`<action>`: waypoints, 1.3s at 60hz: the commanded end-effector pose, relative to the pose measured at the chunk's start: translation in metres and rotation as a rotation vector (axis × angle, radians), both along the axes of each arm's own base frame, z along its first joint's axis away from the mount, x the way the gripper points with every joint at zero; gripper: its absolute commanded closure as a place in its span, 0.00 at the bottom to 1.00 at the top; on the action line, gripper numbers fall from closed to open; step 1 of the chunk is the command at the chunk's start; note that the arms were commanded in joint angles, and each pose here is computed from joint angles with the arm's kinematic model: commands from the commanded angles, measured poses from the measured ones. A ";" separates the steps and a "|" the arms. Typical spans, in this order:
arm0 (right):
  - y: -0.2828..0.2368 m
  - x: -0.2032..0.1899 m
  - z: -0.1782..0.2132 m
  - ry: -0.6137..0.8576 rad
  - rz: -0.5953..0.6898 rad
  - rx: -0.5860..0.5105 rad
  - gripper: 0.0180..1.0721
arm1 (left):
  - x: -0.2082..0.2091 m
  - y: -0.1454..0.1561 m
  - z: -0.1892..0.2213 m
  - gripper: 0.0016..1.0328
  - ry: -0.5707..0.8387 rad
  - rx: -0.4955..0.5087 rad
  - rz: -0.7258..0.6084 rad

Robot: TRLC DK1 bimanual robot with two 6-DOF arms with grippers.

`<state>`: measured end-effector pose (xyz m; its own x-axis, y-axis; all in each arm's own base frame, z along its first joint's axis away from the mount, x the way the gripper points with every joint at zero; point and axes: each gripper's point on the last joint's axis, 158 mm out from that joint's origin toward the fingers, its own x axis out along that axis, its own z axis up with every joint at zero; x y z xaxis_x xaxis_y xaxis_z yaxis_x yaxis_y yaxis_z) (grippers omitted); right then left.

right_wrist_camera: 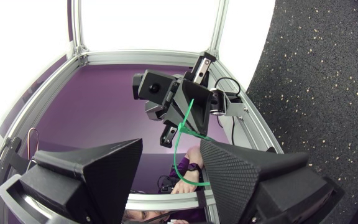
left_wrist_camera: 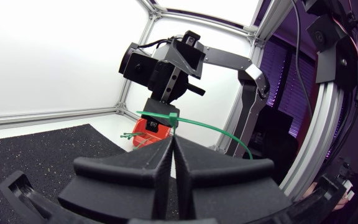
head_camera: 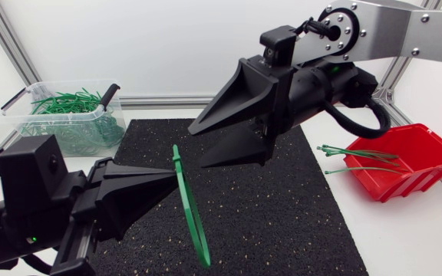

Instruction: Take a green cable tie from the red box, thread the tail through the head to close it, then place it in the transparent bin on the left.

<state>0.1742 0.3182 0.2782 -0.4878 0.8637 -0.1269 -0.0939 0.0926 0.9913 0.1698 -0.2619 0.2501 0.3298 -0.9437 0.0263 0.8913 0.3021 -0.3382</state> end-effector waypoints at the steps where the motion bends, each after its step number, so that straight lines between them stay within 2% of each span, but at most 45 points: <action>1: -0.005 0.001 -0.006 0.022 -0.017 -0.020 0.31 | 0.000 0.003 -0.011 0.96 -0.030 0.024 0.016; 27: 0.005 0.008 -0.027 0.032 0.001 -0.053 0.31 | -0.005 0.000 -0.020 0.96 -0.139 0.097 0.020; 46: 0.009 0.004 -0.047 -0.061 0.019 -0.091 0.31 | -0.001 -0.001 -0.032 0.96 -0.250 0.173 0.035; 65: 0.015 -0.009 -0.052 -0.091 0.056 -0.102 0.32 | -0.003 -0.004 -0.045 0.96 -0.316 0.238 0.041; 67: 0.015 -0.010 -0.054 -0.090 0.060 -0.106 0.34 | -0.002 -0.004 -0.045 0.96 -0.319 0.240 0.042; 74: 0.014 -0.012 -0.054 -0.116 0.058 -0.097 0.53 | -0.002 -0.004 -0.046 0.96 -0.320 0.243 0.043; 78: 0.014 -0.012 -0.053 -0.125 0.057 -0.091 0.58 | -0.002 -0.004 -0.045 0.96 -0.320 0.245 0.043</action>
<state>0.1679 0.3344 0.2242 -0.5111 0.8179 -0.2644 -0.2208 0.1723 0.9600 0.1689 -0.2650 0.2179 0.3836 -0.9216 -0.0597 0.9235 0.3826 0.0274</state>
